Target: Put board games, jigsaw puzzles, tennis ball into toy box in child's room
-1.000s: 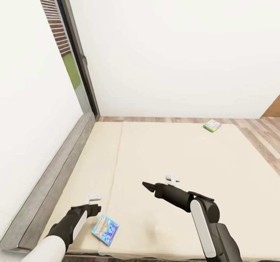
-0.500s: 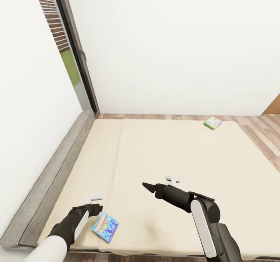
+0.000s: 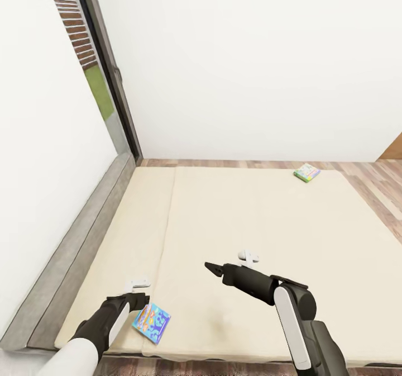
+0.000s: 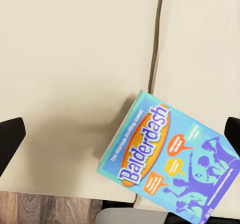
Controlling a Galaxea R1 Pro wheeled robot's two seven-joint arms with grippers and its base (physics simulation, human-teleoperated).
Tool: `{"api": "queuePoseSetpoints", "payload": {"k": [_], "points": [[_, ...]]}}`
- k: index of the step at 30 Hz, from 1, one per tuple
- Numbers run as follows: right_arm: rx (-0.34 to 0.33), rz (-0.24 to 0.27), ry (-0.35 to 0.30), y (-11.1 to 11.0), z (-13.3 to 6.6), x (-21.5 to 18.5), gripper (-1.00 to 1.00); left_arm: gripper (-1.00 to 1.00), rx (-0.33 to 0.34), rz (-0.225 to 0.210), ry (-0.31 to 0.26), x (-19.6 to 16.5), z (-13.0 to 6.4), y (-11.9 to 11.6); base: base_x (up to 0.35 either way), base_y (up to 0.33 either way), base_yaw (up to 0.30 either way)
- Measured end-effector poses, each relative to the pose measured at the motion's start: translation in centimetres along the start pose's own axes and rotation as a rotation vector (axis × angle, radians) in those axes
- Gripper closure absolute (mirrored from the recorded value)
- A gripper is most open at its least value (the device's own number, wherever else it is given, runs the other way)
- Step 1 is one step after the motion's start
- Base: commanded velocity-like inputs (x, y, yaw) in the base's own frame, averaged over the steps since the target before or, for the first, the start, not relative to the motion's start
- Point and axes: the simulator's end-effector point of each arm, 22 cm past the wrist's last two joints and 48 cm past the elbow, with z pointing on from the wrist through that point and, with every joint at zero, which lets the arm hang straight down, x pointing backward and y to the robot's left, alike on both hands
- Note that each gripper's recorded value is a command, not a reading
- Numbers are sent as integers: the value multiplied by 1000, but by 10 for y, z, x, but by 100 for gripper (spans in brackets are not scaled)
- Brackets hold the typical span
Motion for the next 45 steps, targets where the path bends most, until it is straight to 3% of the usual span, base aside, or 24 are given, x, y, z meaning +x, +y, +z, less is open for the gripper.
{"api": "queuePoseSetpoints", "payload": {"k": [14,45], "points": [[-1,12,20,-3,7,8,-100,-100,-4,-7,-21,-40,2,3,0,0,0],[1,49,57,-16,18,25,-100,-100,4,-2,34,-17,19,-7,0,0,0]]}}
